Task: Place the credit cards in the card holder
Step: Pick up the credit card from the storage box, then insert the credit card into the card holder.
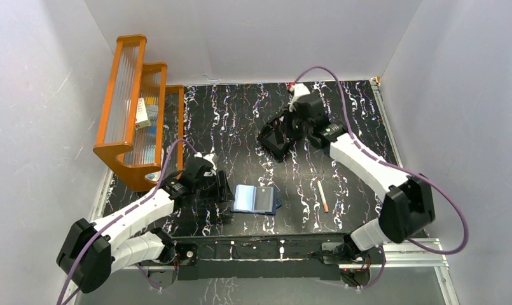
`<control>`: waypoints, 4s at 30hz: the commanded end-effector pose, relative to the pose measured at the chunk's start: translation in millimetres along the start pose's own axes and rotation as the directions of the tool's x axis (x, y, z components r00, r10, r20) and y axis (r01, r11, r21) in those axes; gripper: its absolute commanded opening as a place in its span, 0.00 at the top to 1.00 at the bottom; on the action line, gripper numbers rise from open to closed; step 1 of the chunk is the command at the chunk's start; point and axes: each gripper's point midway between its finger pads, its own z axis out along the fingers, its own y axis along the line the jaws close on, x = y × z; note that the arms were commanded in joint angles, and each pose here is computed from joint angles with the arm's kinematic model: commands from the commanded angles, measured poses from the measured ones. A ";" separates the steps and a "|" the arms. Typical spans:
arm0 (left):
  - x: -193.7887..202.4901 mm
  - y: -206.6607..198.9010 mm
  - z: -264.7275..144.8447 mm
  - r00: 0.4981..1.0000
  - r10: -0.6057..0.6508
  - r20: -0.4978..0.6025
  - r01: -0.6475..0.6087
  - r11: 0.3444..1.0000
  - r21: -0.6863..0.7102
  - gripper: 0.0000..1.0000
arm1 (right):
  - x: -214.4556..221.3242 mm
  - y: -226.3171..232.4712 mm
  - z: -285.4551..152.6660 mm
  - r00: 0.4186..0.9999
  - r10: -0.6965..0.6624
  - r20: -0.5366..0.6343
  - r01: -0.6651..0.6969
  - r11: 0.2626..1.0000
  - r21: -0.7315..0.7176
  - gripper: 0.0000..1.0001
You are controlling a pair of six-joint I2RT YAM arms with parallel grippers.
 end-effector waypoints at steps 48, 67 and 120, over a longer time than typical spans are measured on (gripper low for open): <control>25.5 13.3 36.5 0.992 -0.026 -0.120 0.026 1.000 0.000 0.78 | 201.2 101.5 -24.6 0.764 0.540 -0.353 -0.624 0.757 -0.195 1.00; 29.7 10.1 37.4 0.989 -0.033 -0.142 0.036 0.999 0.021 0.82 | 202.8 92.0 -26.1 0.745 0.587 -0.317 -0.652 0.741 -0.162 1.00; 35.8 15.0 41.5 0.987 -0.052 -0.154 0.054 0.998 0.011 0.82 | 223.1 98.9 -14.3 0.759 0.550 -0.348 -0.644 0.712 -0.279 1.00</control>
